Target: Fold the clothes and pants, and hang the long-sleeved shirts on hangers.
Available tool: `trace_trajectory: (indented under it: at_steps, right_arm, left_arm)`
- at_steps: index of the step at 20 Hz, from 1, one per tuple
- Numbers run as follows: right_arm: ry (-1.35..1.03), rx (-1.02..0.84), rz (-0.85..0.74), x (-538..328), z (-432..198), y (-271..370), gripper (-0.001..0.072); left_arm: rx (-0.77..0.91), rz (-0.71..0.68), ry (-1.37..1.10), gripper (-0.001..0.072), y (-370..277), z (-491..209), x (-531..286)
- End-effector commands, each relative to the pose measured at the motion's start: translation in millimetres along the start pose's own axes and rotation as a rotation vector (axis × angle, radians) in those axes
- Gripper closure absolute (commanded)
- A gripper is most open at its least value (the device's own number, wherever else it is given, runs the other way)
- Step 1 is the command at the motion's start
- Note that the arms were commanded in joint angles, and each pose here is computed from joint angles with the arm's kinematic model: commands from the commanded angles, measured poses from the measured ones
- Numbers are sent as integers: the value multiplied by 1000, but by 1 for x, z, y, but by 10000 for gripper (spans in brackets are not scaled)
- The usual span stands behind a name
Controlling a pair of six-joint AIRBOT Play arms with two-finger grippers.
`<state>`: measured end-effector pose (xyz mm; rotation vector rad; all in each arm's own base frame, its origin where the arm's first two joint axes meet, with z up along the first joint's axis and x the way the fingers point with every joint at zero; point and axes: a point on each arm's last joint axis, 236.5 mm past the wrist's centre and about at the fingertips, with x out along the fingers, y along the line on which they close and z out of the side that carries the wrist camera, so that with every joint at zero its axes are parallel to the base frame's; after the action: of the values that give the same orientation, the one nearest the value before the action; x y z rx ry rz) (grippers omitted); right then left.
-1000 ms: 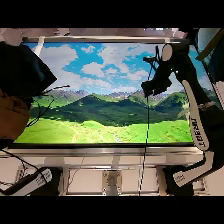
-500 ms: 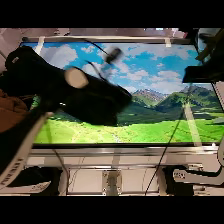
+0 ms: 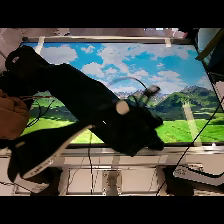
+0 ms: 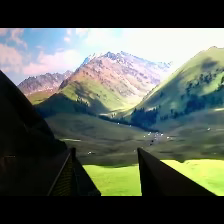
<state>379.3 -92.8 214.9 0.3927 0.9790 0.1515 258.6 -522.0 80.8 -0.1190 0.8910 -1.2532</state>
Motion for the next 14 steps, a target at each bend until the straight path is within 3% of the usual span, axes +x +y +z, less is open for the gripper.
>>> trace_trajectory:
  at_steps: [1, 3, 4, 7, 11, 13, 14]
  right_arm:
    - [76, 38, 119, 29, -31, 0, 275]
    - [183, 95, 153, 55, -76, -5, 275]
    - [214, 125, 158, 69, -100, -8, 275]
    - [283, 248, 165, 101, -176, -7, 275]
    - [399, 376, 242, 121, -268, 20, 272]
    - [424, 449, 295, 132, -297, 34, 268]
    - [435, 496, 336, 136, -308, 43, 210]
  left_arm:
    - [-125, 143, -103, 109, 94, 53, -114]
    - [-256, 344, -77, 113, 175, 40, -210]
    - [-349, 486, -31, 154, 218, 14, -264]
    - [-626, 797, 96, 157, 297, -80, -403]
    - [-840, 935, -111, 144, 354, -125, -506]
    - [-874, 937, -265, 62, 383, -121, -527]
    - [-876, 920, -325, 60, 398, -116, -528]
